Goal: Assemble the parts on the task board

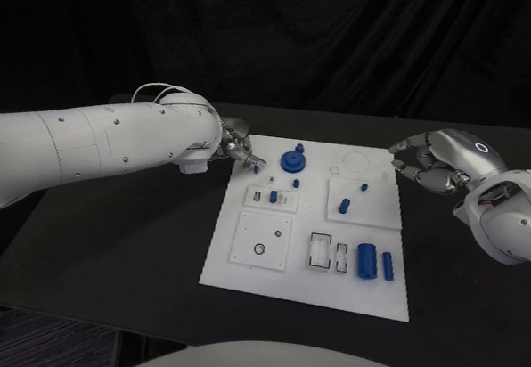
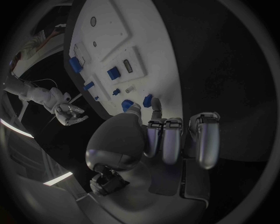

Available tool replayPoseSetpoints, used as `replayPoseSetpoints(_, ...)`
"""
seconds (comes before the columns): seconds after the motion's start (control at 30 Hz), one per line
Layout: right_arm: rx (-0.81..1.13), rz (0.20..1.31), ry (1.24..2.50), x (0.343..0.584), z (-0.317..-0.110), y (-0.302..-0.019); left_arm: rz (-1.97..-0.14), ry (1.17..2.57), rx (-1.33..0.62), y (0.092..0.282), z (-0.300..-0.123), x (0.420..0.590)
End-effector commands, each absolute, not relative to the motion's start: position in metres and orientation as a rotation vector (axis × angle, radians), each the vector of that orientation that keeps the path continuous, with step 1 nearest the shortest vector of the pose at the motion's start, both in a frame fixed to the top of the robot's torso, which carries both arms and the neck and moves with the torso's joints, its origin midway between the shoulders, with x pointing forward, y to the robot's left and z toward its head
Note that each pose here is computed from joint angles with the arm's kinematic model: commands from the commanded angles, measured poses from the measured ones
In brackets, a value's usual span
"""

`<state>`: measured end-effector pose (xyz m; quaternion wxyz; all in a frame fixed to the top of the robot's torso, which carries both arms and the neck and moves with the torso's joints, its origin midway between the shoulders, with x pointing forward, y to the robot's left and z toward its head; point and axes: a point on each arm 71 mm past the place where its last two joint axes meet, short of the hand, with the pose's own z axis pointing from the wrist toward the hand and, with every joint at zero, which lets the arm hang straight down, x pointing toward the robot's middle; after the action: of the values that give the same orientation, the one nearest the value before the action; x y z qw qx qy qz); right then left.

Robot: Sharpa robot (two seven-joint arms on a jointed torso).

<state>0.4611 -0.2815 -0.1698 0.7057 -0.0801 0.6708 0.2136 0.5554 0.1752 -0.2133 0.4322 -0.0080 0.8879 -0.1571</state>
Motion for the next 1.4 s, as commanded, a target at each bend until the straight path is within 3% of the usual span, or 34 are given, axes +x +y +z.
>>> replayPoseSetpoints(0.03, -0.169, 0.459, 1.505, 0.4613, -0.1715, -0.2824, -0.424, 2.212, -0.014, 0.1715, -0.2137, 0.5547)
replayPoseSetpoints(1.4, -0.165, 0.45, 1.524, 0.4596, -0.1724, -0.285, -0.447, 2.207, -0.009, 0.1654, -0.2185, 0.5554)
